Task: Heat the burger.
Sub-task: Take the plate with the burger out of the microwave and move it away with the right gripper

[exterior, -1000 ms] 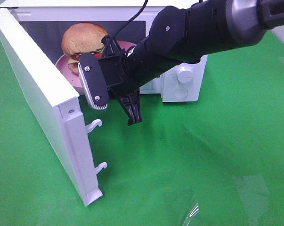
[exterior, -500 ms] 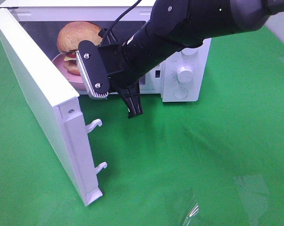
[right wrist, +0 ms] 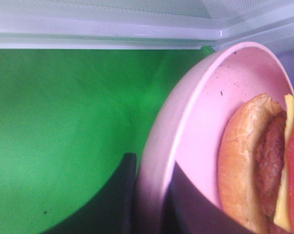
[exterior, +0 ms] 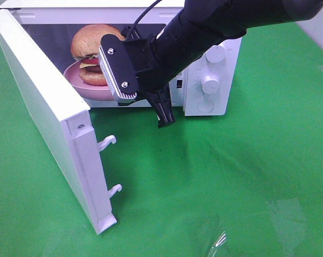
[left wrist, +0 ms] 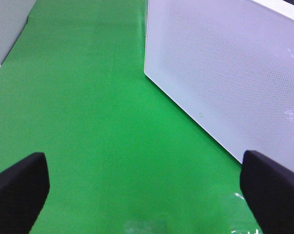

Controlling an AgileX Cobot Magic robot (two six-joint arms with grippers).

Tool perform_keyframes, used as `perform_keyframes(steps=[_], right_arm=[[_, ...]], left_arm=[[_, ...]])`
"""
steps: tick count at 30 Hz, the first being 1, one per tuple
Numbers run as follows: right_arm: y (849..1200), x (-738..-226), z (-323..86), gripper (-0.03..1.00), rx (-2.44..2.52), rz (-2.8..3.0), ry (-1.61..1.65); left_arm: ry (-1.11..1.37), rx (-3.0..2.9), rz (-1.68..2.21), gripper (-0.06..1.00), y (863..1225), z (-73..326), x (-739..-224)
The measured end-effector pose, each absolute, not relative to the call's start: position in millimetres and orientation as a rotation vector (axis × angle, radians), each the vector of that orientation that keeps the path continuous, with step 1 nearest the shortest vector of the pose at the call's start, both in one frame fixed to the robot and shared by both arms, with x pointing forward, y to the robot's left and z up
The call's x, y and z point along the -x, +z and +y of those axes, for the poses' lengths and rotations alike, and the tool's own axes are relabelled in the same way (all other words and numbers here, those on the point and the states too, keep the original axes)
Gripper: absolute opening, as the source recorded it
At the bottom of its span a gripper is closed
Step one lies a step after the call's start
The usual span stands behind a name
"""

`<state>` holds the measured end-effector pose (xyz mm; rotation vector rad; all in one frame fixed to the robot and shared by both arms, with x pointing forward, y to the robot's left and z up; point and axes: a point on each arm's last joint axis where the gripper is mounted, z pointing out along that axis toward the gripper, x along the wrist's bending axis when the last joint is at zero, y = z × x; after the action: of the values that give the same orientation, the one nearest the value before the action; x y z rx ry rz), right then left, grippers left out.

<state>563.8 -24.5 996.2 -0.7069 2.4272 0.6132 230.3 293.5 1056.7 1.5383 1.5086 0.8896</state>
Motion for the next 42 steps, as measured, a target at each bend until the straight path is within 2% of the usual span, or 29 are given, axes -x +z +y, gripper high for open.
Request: perform_keyframes(steps=[23, 42], right_arm=[[1011.2, -528.3, -54.0, 0.11, 0.736, 2.447, 0.582], [1012.8, -461.4, -109.7, 0.11, 0.644, 2.413, 0.572]], left_arm=[[0.890, -1.538, 1.509, 0.98, 1056.7, 293.5, -230.3], [0.890, -1.538, 1.509, 0.98, 1056.7, 293.5, -230.3]])
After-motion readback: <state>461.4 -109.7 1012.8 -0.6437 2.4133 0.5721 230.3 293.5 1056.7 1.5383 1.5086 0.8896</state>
